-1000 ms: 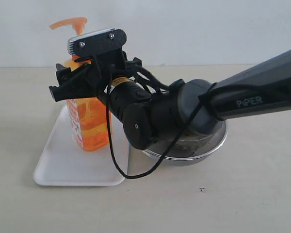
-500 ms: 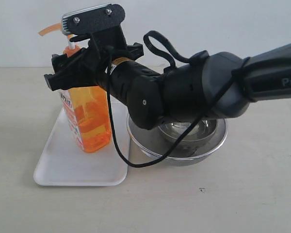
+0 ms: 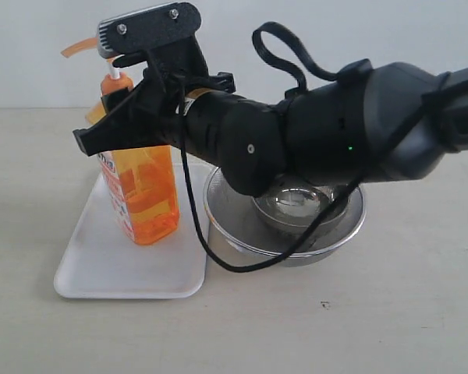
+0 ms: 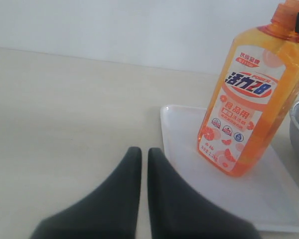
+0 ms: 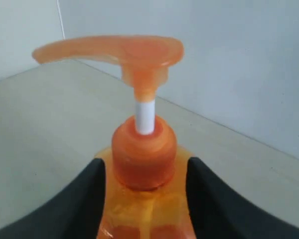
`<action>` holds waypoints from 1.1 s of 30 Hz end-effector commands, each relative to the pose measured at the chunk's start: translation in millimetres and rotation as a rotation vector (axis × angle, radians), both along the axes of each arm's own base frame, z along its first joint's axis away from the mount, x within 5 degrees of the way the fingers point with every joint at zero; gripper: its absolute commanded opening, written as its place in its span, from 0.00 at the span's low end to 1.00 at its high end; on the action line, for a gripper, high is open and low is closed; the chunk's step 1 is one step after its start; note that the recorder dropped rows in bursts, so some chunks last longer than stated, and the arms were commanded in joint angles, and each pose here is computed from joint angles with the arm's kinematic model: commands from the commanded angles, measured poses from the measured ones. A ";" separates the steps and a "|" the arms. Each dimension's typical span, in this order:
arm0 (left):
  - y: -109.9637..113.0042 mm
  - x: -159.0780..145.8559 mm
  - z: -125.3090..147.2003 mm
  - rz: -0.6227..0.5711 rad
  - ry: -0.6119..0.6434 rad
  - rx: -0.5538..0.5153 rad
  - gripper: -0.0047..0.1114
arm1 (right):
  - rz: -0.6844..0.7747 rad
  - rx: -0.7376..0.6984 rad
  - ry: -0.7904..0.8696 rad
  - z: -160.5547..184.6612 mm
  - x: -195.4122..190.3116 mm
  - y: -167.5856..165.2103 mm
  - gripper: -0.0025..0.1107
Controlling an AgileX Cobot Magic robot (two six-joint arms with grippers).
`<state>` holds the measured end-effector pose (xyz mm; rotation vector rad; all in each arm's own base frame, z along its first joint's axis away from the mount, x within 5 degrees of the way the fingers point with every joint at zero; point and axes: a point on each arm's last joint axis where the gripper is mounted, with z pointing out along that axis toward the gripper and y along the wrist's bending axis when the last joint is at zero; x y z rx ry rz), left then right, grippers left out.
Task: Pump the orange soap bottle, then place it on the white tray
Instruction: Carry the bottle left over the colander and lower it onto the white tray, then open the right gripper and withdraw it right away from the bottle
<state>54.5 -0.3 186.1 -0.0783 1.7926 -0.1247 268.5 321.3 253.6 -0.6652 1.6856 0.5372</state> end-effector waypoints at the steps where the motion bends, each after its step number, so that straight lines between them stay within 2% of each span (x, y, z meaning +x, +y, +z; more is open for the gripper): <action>1: 0.4 -0.2 -0.9 0.004 0.000 0.007 0.08 | 0.001 -0.002 -0.009 7.5 -11.4 -15.0 0.41; 5: 0.4 -0.2 -0.9 0.004 0.000 0.007 0.08 | -0.020 -0.014 -0.014 -1.1 -25.8 -36.8 0.40; 6: 0.4 -0.2 -0.9 0.004 0.000 0.007 0.08 | -0.033 -0.002 -0.021 -2.1 -32.6 -47.3 0.33; 7: 0.4 -0.2 -0.9 0.004 0.000 0.007 0.08 | -0.055 0.036 -0.006 -2.6 -40.5 -59.5 0.19; 9: 0.4 -0.2 -0.9 0.004 0.000 0.007 0.08 | -0.083 0.086 0.008 -3.7 -52.8 -78.2 0.02; 13: 0.4 -0.2 -0.9 0.004 0.000 0.007 0.08 | -0.114 0.186 0.070 -3.6 -72.2 -104.7 0.02; 18: 0.4 -0.2 -0.9 0.004 0.000 0.007 0.08 | -0.119 0.232 0.090 0.3 -76.4 -109.9 0.02; 30: 0.4 -0.2 -0.9 0.004 0.000 0.007 0.08 | -0.115 0.210 0.071 0.4 -76.4 -109.9 0.02; 33: 0.4 -0.2 -0.9 0.004 0.000 0.007 0.08 | -0.094 0.134 0.048 -2.5 -77.3 -109.4 0.02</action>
